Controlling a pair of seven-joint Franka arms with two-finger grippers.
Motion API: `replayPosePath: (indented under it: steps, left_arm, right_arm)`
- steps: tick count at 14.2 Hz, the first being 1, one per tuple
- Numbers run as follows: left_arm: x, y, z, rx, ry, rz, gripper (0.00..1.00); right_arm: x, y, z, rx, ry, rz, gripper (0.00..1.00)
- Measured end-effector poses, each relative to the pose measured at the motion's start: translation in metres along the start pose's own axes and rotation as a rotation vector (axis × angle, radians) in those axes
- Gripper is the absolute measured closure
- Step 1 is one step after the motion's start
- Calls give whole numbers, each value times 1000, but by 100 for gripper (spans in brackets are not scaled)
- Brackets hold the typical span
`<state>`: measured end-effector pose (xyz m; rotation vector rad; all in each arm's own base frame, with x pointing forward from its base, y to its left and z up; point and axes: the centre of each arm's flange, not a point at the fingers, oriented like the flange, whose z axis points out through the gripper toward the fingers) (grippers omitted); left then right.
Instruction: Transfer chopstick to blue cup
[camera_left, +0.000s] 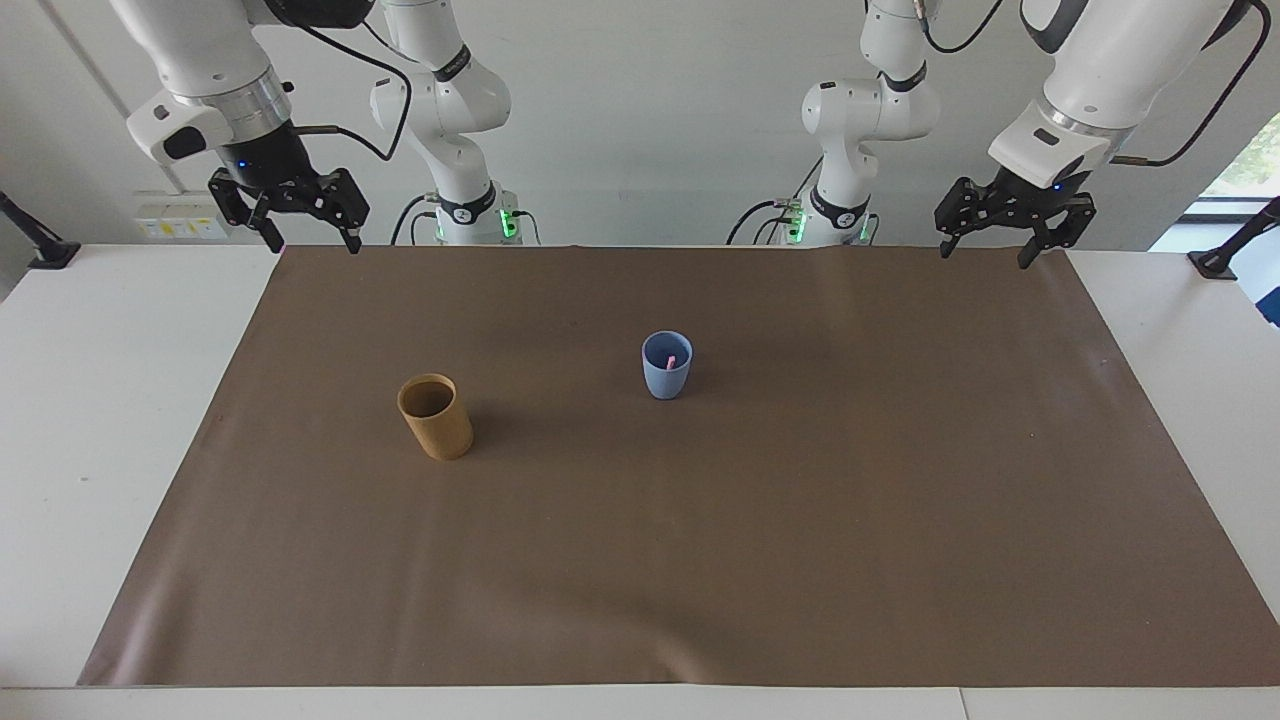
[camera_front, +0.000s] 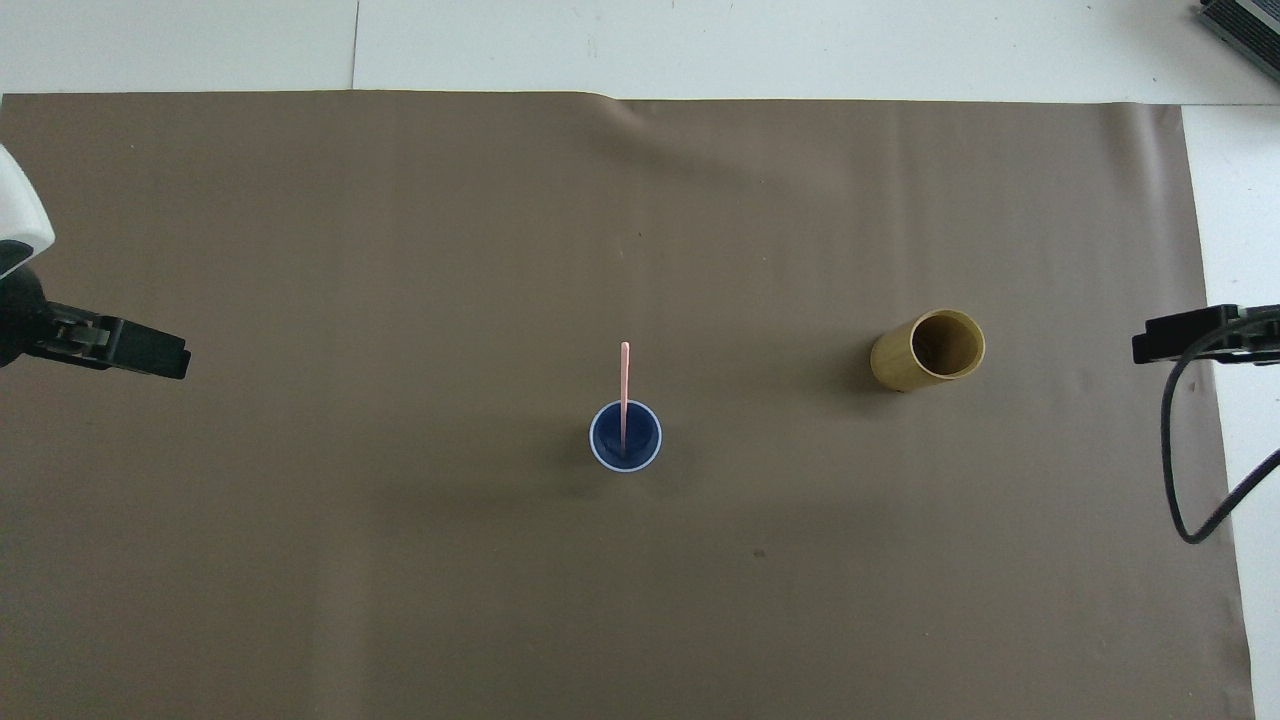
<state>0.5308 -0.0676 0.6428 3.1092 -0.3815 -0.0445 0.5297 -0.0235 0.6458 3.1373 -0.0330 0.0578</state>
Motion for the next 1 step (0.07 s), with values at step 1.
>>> replayPosePath:
  steps: [1]
  left_arm:
    - [0,0,0,0,0,0,0]
  right_arm:
    - [1,0,0,-6,4,-6,0]
